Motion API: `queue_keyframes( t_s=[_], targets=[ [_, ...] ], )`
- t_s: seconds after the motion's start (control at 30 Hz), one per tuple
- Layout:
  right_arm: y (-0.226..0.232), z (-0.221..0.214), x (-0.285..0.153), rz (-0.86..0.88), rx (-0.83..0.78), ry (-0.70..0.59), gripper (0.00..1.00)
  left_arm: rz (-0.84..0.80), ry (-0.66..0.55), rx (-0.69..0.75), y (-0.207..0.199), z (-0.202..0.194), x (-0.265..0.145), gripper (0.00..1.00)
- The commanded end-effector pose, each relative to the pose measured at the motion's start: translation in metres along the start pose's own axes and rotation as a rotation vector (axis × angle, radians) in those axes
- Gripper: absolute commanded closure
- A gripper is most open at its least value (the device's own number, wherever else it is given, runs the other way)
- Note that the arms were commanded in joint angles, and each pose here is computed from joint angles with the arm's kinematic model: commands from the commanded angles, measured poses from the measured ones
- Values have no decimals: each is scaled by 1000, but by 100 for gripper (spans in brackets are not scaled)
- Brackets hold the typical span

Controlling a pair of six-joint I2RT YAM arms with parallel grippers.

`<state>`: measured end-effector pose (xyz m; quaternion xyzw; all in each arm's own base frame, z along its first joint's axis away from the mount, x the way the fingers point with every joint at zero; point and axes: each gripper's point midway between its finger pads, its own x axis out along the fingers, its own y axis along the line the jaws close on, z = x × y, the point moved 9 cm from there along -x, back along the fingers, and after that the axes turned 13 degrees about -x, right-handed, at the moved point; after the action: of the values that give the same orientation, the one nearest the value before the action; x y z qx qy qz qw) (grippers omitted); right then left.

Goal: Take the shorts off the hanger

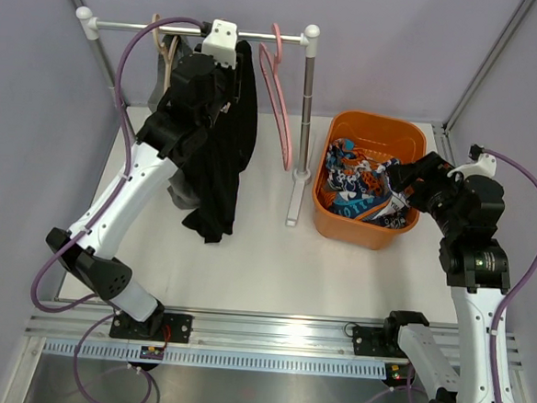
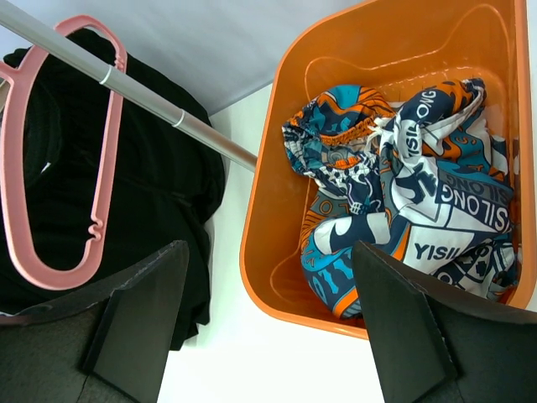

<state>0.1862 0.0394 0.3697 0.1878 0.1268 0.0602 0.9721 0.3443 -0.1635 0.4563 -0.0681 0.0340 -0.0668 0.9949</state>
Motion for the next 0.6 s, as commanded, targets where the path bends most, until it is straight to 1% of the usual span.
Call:
queue_keyframes(
  t_s=[0.0, 0.1, 0.23, 0.57],
  targets=[
    [4, 5, 1, 36, -17, -31, 12, 34, -53, 2, 6, 17, -3, 56],
    [4, 6, 1, 37, -19, -33, 13, 55, -30, 2, 6, 12, 4, 56],
    [3, 5, 2, 34, -19, -27, 13, 75, -42, -10, 7, 10, 9, 56],
    [0, 1, 6, 27, -26, -16, 12, 81, -13, 5, 3, 6, 34, 56]
  ],
)
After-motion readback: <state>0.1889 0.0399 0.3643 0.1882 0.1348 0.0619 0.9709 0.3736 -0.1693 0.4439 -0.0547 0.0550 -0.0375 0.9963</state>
